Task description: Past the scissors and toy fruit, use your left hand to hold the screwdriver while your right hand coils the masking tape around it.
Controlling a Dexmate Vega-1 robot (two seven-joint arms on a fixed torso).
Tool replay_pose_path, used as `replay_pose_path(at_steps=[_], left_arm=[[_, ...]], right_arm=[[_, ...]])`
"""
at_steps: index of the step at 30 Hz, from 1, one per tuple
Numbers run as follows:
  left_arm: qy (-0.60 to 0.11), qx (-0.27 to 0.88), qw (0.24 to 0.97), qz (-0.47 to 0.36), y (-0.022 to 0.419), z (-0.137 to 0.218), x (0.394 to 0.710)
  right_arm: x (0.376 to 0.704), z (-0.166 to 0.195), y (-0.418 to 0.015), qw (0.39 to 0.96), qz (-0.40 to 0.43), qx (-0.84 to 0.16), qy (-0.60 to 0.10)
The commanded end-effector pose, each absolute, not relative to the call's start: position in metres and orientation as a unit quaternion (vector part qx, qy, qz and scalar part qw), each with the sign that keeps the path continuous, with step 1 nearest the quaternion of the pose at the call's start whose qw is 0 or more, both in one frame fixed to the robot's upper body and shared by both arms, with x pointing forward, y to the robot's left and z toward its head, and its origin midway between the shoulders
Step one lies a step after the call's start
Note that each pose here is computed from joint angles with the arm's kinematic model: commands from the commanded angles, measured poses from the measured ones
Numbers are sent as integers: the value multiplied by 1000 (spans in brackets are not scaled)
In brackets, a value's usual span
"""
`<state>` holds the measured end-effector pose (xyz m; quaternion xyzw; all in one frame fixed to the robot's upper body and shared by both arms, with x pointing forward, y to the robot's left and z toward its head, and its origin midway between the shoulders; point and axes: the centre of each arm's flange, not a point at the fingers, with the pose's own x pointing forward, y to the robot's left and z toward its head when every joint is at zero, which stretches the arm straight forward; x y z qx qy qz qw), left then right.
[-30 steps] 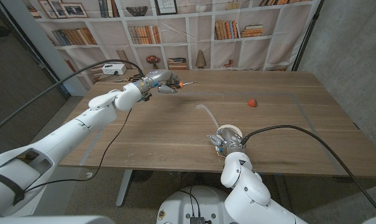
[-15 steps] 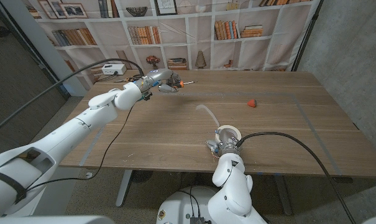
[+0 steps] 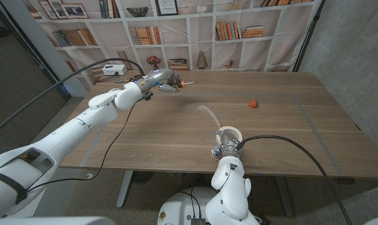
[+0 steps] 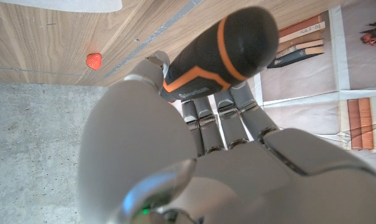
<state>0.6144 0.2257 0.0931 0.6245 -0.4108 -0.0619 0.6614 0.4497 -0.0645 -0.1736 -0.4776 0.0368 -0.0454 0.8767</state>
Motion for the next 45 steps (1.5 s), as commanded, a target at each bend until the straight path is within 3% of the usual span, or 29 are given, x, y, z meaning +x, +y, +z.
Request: replay_pose_path(at_steps=[1,10,20,30,36,45], left_arm=[[-406,612,675,-78,225,92,616],[-413,607,675,-78,222,89,617],[-408,600,685,-69,230,84,617],[-408,596,689,-68,234,85,623],[-411,591,691,-67,234,86,626],[-417,589,689,-68,234,87,628]], right_arm=[[457,-156,-142,638,-433,-614,-170],[441,-111,-135,601,-530,-526,-284],[441,-78,-133,575,-545,-500,-350],[426,-41,-139,683,-464,-423,-372],[415,-24,-136,692,-436,-422,-391],[419,2,-133,759,-328,-446,-343]])
